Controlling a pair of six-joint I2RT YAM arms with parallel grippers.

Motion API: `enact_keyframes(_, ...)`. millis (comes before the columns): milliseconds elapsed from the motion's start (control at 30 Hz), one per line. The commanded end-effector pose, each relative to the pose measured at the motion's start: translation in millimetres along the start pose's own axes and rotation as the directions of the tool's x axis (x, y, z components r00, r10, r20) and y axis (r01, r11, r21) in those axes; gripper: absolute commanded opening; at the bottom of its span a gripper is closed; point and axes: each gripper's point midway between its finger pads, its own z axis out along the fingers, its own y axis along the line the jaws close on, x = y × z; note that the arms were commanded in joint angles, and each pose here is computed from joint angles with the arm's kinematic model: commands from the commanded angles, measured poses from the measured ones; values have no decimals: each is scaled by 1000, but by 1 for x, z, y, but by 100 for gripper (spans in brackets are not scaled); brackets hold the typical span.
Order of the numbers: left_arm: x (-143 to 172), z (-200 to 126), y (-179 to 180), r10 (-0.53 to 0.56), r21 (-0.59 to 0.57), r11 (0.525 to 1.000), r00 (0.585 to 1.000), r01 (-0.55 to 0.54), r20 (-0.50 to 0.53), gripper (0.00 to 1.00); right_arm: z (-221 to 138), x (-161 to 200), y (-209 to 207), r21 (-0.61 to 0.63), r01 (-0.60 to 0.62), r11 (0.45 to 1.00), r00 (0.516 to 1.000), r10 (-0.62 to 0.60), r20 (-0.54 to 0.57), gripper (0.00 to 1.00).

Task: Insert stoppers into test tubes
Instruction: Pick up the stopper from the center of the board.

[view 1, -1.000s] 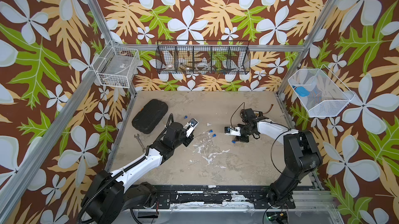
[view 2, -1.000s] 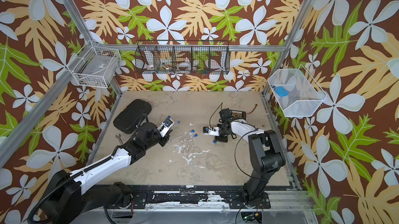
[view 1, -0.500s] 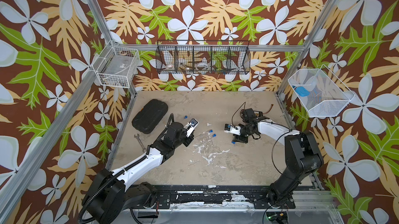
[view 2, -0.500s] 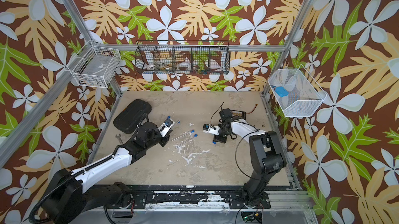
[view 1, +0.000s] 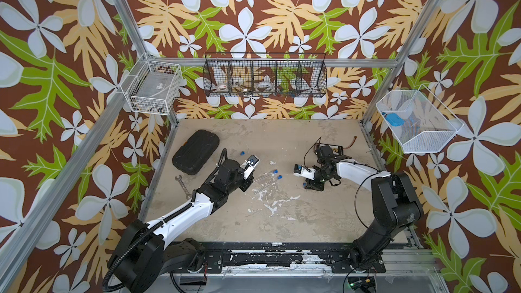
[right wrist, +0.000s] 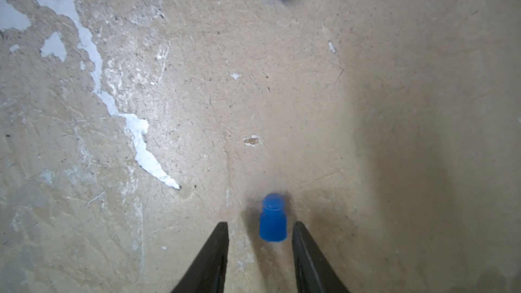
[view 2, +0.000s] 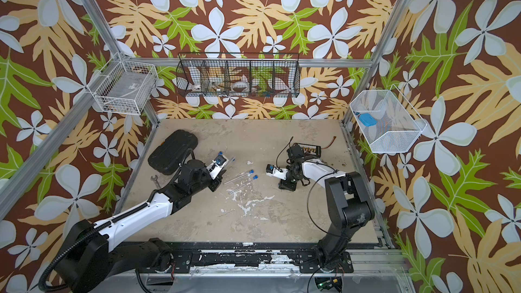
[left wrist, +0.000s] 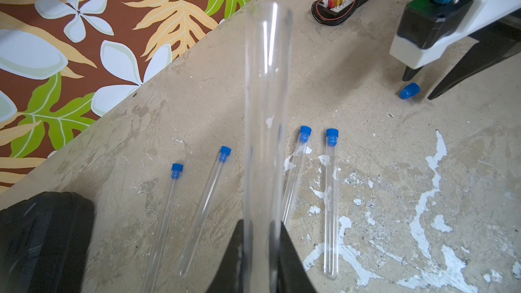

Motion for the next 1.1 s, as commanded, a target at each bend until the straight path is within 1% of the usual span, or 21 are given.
enact_keyframes(0, -9, -1, 3, -8, -6, 1000, 999, 8, 33, 0, 3, 3, -3, 10, 6, 1000, 1000, -6, -15, 40)
enact_keyframes(433, -9, 0, 3, -3, -7, 1000, 1000, 3, 31, 0, 10, 5, -9, 21, -15, 1000, 999, 16, -32, 35)
enact_keyframes(500, -8, 0, 3, -4, -6, 1000, 1000, 4, 30, 0, 11, 6, -10, 26, -24, 999, 999, 25, -35, 35)
enact_keyframes(733, -8, 0, 3, -4, -6, 1000, 1000, 4, 28, 0, 9, 4, -3, 1, -44, 999, 999, 44, -21, 40)
enact_keyframes(1067, -7, 1, 2, -7, -4, 1000, 1000, 7, 26, 0, 12, 6, -10, 39, -121, 992, 992, 123, -40, 39)
